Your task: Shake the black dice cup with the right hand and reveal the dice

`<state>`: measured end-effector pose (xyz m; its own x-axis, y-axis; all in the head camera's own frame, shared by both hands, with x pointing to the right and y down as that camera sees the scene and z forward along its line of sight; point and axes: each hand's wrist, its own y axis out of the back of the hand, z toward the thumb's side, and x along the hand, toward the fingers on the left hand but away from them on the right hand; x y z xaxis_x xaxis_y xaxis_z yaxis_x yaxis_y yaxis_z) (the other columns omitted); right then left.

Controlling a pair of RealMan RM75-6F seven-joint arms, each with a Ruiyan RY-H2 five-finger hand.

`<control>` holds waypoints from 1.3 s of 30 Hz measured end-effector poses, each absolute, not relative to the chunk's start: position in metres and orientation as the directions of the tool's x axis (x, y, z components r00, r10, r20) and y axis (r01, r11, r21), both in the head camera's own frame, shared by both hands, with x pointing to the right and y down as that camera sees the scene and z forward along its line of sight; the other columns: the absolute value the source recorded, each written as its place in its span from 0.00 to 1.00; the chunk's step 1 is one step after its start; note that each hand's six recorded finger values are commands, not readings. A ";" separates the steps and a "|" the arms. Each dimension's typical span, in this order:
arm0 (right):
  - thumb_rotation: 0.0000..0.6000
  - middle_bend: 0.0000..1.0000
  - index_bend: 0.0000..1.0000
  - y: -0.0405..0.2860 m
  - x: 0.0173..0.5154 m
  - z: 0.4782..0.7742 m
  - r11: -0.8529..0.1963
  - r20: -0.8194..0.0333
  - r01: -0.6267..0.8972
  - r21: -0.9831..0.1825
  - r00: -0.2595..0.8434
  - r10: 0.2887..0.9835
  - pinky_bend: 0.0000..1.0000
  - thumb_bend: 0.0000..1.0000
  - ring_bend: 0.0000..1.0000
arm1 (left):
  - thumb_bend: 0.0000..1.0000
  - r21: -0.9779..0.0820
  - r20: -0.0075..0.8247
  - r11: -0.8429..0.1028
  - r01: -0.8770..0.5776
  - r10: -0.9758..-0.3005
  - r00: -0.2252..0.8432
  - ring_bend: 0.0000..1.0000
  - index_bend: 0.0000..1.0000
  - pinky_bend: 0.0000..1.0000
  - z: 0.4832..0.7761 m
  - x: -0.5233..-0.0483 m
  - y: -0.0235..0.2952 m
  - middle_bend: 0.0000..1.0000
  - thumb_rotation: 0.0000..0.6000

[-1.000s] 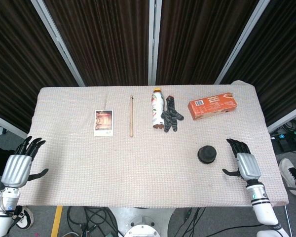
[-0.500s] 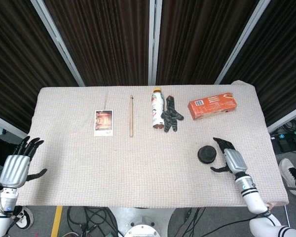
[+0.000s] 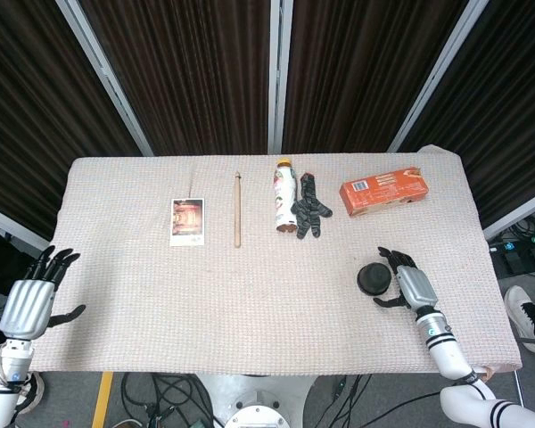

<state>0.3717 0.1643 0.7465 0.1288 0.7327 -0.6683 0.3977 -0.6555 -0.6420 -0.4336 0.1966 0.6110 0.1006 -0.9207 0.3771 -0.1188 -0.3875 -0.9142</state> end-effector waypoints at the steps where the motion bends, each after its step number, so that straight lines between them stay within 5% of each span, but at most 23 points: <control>1: 1.00 0.14 0.00 0.164 0.371 0.747 -0.657 -0.670 0.397 -0.641 0.129 0.731 0.00 0.05 0.00 | 0.13 -0.914 0.377 -0.388 -0.119 -0.921 0.101 0.00 0.14 0.18 0.611 -0.434 0.196 0.11 1.00; 39: 1.00 0.31 0.01 0.163 0.364 0.753 -0.653 -0.668 0.383 -0.653 0.115 0.735 0.00 0.16 0.00 | 0.13 -0.912 0.381 -0.391 -0.122 -0.919 0.097 0.00 0.14 0.18 0.612 -0.435 0.197 0.11 1.00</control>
<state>0.3638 0.1629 0.7530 0.1149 0.7355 -0.6678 0.3830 -0.6530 -0.6533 -0.4355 0.1967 0.6119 0.0973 -0.9194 0.3811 -0.1219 -0.3910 -0.9123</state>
